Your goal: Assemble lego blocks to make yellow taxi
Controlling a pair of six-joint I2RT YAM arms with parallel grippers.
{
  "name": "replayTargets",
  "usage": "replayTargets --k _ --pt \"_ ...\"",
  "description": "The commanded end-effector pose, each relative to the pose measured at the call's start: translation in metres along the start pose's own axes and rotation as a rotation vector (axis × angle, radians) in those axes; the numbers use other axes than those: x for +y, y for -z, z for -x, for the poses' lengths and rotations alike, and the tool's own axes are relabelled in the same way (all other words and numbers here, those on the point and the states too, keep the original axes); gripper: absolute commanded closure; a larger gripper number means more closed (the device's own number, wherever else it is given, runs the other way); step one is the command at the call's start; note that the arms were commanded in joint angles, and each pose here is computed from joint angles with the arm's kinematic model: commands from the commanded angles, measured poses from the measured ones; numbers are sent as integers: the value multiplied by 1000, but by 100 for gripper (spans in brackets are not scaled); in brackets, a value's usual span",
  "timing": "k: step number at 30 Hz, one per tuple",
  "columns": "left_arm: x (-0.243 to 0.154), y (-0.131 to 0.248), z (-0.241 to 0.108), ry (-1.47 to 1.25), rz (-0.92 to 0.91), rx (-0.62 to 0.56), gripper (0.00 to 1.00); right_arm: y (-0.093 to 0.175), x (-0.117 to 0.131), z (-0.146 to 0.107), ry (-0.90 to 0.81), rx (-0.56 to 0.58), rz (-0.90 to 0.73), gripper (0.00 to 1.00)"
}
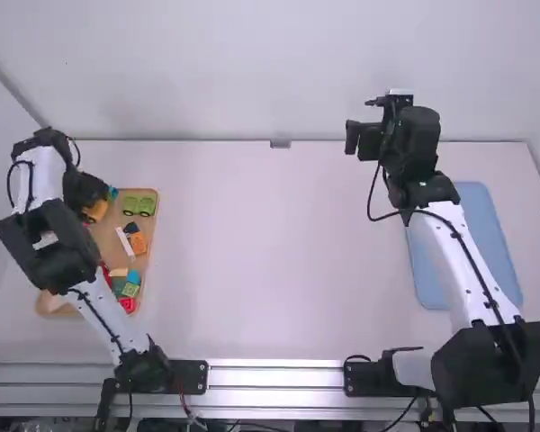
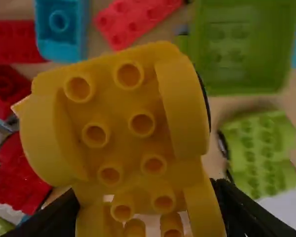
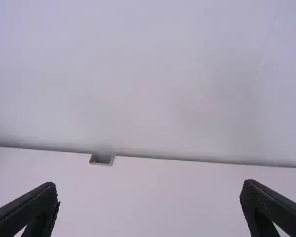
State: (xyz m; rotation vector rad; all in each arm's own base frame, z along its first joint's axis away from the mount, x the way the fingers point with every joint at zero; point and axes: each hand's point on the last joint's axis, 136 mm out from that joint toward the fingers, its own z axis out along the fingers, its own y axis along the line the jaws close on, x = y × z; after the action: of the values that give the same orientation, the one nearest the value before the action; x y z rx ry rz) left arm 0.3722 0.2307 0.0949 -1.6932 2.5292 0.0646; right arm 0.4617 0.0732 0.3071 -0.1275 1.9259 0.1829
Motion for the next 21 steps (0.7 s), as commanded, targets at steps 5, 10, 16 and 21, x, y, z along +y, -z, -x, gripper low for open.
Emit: replayTargets --k 5,10,16,21 --pt "-88 30 -67 -476 -77 -63 51 -3 -2 -5 -2 9 -4 2" --pt "-126 44 -127 -674 -28 -128 55 -3 -2 -9 -3 26 -5 2" --pt "-165 44 -203 -1002 -23 -183 55 -2 -3 -15 -5 52 -10 2" --pt "-195 27 -288 -1413 -148 -162 56 -2 -11 -18 -13 65 -26 2"
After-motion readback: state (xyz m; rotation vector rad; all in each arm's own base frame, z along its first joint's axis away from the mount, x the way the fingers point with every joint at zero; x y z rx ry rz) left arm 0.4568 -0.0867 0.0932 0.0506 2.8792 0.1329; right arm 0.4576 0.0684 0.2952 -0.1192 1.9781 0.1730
